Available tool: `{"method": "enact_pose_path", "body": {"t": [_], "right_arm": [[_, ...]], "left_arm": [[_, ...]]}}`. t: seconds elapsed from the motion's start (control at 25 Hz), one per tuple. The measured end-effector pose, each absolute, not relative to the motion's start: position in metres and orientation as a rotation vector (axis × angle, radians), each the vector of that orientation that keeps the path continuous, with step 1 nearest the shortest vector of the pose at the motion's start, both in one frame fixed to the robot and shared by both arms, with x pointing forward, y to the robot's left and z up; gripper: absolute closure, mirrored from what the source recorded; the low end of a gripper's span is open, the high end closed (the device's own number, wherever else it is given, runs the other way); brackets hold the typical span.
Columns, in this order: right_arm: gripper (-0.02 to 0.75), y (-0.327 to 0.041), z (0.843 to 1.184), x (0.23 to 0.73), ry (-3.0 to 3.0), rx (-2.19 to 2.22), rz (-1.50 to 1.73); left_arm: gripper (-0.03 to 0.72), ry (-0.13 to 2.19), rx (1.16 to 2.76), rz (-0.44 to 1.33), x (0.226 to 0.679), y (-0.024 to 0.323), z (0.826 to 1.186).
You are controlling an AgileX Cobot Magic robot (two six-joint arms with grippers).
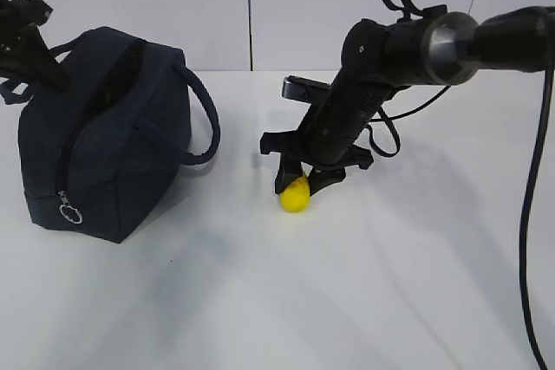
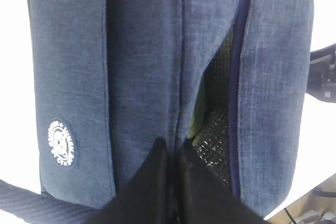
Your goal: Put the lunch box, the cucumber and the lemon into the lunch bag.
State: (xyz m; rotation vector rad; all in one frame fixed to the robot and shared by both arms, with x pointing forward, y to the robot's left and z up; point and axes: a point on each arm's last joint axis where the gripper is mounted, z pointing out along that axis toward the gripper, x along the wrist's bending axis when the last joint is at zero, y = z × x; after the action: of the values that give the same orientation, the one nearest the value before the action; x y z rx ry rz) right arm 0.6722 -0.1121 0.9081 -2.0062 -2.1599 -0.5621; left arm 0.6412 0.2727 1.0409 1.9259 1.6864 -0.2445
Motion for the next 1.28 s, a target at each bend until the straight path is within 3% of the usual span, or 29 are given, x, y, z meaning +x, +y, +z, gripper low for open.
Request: {"method": "enact_pose_path", "body": {"t": [0.16, 0.32, 0.64, 0.76, 0.96, 1.28], "right_arm": [[0.386, -0.11, 0.92, 0.67, -2.159, -1.948, -0.489], [0.388, -0.102, 0.953, 0.673, -2.14, -1.856, -0.486], [0.391, -0.078, 1.04, 0.685, -2.055, -1.658, -0.897], [0.391, -0.07, 1.058, 0.688, -1.979, -1.588, -1.066], [0.391, -0.063, 1.061, 0.693, -1.908, -1.587, -1.173], [0.389, -0.028, 1.023, 0.698, -1.839, -1.591, -1.186]], "left_arm": [[0.696, 1.686, 1.926, -0.245, 0.641, 0.273, 1.041], [0.696, 1.681, 1.92, -0.262, 0.641, 0.272, 1.041], [0.696, 1.619, 1.828, -0.38, 0.646, 0.262, 1.037], [0.696, 1.581, 1.785, -0.405, 0.647, 0.258, 1.04], [0.696, 1.532, 1.711, -0.443, 0.649, 0.253, 1.046], [0.696, 1.51, 1.678, -0.461, 0.65, 0.251, 1.048]]}}
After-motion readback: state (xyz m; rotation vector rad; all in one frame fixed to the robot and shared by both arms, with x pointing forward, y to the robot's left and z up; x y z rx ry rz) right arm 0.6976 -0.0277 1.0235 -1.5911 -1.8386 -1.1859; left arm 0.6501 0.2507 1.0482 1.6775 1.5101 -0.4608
